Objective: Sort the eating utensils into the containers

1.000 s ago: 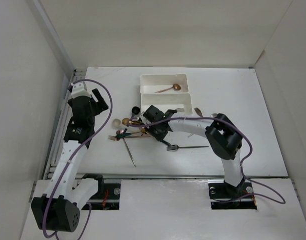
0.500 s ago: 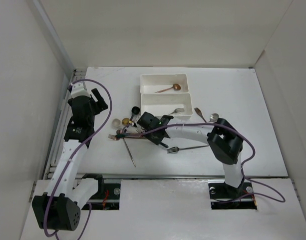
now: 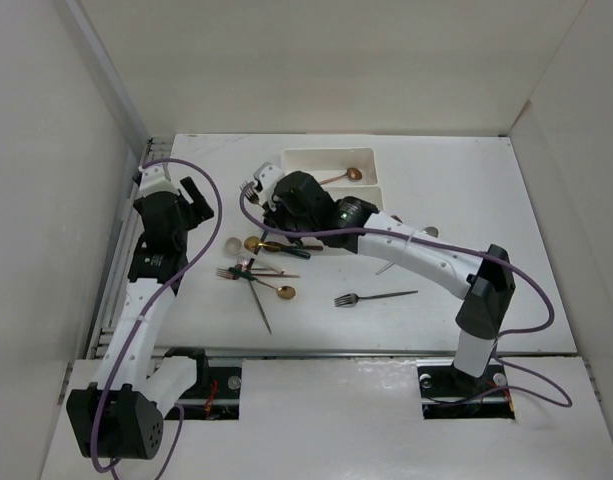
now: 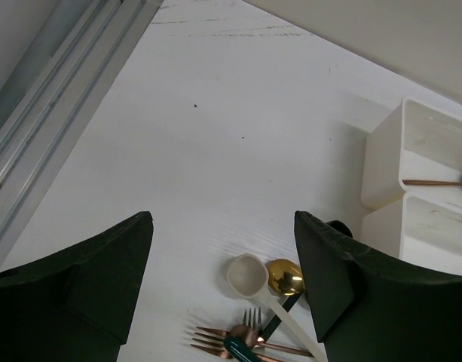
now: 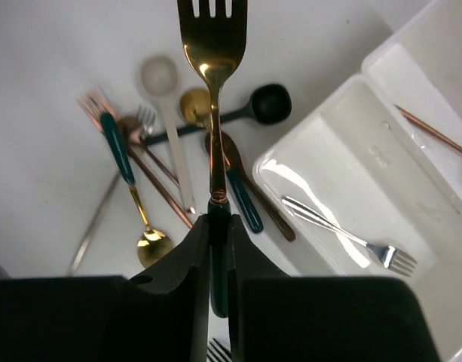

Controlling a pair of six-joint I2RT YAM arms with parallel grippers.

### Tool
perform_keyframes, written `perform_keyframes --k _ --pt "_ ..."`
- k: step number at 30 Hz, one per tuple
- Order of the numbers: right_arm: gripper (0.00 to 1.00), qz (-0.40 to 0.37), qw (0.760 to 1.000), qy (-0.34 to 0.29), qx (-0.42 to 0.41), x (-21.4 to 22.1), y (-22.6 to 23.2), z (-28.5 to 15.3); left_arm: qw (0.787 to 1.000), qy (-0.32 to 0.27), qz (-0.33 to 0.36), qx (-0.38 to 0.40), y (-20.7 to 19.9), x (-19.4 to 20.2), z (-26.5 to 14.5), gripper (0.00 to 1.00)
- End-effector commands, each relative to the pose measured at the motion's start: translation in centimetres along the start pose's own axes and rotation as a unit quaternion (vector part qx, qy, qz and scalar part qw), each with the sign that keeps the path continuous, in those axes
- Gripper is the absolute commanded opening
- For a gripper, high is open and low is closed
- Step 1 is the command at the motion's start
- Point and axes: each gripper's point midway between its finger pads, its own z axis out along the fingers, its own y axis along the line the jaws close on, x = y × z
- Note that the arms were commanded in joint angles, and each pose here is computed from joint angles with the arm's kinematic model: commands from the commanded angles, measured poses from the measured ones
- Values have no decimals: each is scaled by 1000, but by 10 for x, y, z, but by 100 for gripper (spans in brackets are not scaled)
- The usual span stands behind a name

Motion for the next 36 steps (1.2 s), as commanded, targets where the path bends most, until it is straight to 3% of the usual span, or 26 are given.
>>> perform_keyframes --k 1,3,5,7,8,10,12,13,15,18,20,24,29,36 --pt "0 79 992 -100 8 -69 -16 -12 1000 -24 -13 -1 2 -10 3 72" --pt "0 155 977 -144 24 -98 -44 -16 1000 -21 -12 -7 4 -8 5 72" --pt "0 276 944 -180 24 -115 -64 -16 1000 -21 -12 -7 4 -8 5 72" --pt "0 367 896 -248 28 -139 -104 -26 1000 -18 -12 -12 8 -6 7 72" --pt "0 429 861 -270 34 -143 -119 -30 1000 -18 -12 -12 8 -6 7 72" --pt "0 490 820 -287 77 -135 -146 -31 1000 -18 -12 -12 8 -6 7 72" --pt "0 568 750 -313 130 -122 -169 -44 1000 -18 -7 -12 8 -6 7 72" --pt "0 634 697 -309 132 -100 -169 -40 1000 -18 -7 -12 8 -6 7 72" --pt "0 702 629 -301 143 -71 -173 -32 1000 -18 -7 -12 8 -6 7 72" --pt "0 791 547 -231 146 -27 -160 -3 1000 -14 -6 -14 9 -4 9 72" --pt "0 798 547 -190 167 -15 -153 4 1000 -12 -6 -10 7 -3 9 72" --pt "0 834 494 -107 223 30 -142 27 1000 -15 -7 -3 4 -5 9 72" --pt "0 883 412 -67 214 67 -134 53 1000 -16 -2 -7 7 -4 8 72" --pt "0 879 413 -40 237 81 -139 70 1000 -13 3 -14 12 0 4 72"
